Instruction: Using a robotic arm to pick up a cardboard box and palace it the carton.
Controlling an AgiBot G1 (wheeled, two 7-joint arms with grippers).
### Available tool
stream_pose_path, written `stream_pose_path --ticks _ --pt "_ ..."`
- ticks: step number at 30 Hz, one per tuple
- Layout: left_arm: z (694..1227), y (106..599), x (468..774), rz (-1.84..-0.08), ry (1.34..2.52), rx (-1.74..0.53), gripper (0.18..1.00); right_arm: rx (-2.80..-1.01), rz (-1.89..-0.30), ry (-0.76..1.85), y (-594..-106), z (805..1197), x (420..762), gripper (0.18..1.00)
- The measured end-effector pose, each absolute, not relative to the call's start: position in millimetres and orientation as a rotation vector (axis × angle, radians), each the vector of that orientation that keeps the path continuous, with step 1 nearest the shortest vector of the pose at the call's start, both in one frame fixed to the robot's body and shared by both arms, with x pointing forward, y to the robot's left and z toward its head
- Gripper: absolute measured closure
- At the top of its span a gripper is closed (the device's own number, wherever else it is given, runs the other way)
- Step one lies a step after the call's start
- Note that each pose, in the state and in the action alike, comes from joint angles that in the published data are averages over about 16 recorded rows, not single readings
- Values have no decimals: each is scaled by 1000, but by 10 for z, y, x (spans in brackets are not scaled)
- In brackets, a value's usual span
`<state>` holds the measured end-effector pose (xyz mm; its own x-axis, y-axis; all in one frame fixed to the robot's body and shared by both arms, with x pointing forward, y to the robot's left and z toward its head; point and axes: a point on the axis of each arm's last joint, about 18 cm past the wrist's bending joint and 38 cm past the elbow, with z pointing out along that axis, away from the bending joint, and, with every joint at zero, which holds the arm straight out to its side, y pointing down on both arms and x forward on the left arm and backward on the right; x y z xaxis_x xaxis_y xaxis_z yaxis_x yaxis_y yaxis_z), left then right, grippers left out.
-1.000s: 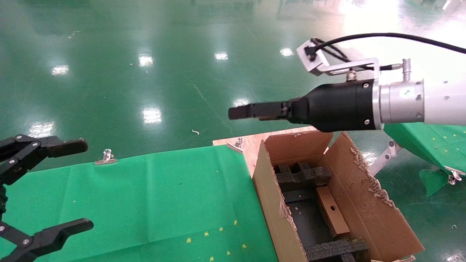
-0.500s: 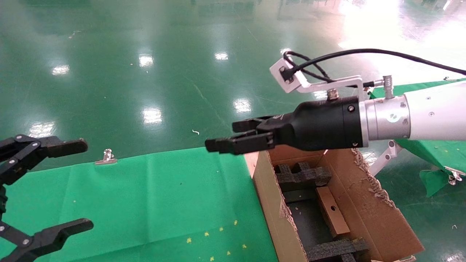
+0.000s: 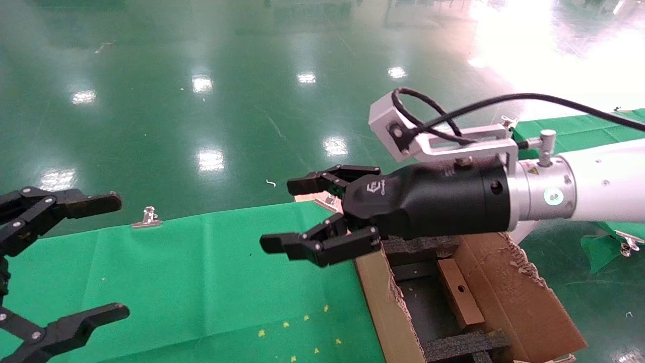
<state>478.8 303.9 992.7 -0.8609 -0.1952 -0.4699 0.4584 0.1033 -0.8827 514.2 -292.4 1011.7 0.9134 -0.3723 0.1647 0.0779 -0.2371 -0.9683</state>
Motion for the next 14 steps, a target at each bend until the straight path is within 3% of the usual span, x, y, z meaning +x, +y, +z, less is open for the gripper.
stream_pose_path --ticks 14 --pt "9927 3039 4788 -1808 1911 256 184 -1684 -482 -55 -2945 10009 4923 178"
